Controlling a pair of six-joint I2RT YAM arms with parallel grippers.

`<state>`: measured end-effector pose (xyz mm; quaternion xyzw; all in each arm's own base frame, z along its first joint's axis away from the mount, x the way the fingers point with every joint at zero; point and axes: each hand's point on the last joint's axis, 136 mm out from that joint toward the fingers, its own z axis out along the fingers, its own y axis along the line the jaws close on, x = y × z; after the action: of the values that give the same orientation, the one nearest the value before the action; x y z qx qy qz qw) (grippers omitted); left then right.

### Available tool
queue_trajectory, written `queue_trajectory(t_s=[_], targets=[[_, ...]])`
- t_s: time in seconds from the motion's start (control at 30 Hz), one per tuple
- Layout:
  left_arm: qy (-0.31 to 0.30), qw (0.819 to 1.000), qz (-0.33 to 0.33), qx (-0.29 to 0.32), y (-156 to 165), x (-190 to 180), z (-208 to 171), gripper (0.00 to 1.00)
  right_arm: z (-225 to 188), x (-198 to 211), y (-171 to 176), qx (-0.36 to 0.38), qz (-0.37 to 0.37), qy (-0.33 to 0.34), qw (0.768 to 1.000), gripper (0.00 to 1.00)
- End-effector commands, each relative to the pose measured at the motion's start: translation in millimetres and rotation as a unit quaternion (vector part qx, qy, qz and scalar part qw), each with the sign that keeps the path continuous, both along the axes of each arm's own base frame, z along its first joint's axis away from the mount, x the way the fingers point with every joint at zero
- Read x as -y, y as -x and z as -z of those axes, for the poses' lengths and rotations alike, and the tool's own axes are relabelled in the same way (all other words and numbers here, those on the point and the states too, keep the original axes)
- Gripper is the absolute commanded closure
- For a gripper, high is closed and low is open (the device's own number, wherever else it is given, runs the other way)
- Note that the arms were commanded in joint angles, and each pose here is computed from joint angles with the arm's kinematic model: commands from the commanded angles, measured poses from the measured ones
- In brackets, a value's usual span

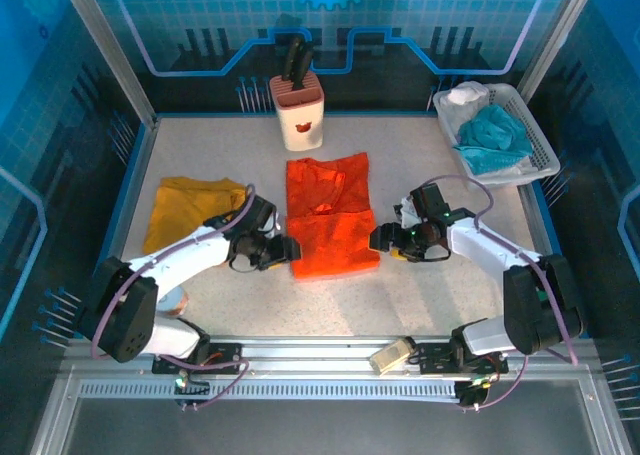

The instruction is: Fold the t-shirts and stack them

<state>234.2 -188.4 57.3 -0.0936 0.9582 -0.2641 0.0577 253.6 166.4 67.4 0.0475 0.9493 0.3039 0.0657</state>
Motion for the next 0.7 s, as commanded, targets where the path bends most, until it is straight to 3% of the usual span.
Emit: queue_trajectory(t_s=[0.0,0.2,0.67], targets=[[0.067,0.997,-0.037,-0.015,1.2,13.8,-3.5,0.42,18.9,3.3,11.5,-0.047,0.009,0.003,0.999,0.29],[0.076,0.994,-0.066,-0.038,-2.2,16.8,13.0,0.44,33.6,-5.8,7.8,-0.079,0.02,-0.009,0.997,0.37],[0.084,0.992,-0.065,-0.071,-11.5,34.9,32.7,0.57,42.0,-32.1,1.2,-0.081,-0.001,-0.002,0.997,0.44]])
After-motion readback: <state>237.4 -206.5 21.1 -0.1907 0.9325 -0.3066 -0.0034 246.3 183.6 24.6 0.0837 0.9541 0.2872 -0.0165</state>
